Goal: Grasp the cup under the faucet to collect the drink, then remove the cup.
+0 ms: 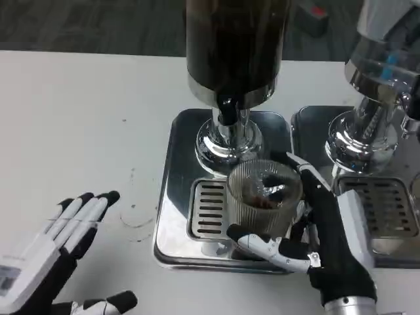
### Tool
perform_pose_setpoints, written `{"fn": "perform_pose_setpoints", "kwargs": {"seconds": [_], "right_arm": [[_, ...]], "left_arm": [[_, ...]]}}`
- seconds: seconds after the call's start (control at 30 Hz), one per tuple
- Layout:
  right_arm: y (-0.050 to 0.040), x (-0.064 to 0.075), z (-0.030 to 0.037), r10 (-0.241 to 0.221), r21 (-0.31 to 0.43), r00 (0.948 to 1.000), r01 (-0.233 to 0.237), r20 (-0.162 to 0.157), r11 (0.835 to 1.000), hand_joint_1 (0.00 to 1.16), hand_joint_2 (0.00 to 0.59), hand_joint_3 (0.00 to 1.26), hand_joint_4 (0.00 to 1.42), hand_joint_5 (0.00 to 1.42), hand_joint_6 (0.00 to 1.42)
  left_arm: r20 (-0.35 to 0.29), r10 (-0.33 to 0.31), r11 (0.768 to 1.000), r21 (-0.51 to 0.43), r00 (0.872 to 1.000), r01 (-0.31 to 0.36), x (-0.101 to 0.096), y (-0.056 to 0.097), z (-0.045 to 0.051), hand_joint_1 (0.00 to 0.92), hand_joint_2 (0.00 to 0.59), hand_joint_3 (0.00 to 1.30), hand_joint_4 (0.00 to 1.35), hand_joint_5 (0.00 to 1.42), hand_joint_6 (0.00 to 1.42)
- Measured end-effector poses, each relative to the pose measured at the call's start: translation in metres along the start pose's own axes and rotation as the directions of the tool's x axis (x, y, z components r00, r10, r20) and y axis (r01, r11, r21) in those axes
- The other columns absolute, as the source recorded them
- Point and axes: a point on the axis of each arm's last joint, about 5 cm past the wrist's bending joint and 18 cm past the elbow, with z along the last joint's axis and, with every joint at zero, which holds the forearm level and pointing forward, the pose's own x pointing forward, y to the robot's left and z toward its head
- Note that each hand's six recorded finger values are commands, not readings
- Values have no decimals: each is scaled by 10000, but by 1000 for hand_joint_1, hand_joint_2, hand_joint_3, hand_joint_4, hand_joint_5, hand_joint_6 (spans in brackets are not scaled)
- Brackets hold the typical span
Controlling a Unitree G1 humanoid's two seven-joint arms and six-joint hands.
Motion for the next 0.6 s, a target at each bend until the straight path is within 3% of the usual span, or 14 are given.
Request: {"fn": "perform_pose_setpoints", "kwargs": {"seconds": [0.1,0.3,0.6], "right_arm": [[-18,-16,24,43,44,10000,-43,89,10000,995,218,282,570,816,1167],[-59,-46,59,181,26,9995,-182,256,9998,990,219,282,570,816,1167],[-64,-58,78,306,36,9989,-307,350,9995,987,219,277,570,816,1167]], "left_arm": [[-171,-206,9998,11,9996,206,-82,-33,27,0,126,0,0,0,0],[-312,85,9998,156,9995,-80,-142,-45,61,0,126,0,0,0,0],[-292,242,9995,188,9993,-237,-121,-38,70,0,126,0,0,0,0]]}}
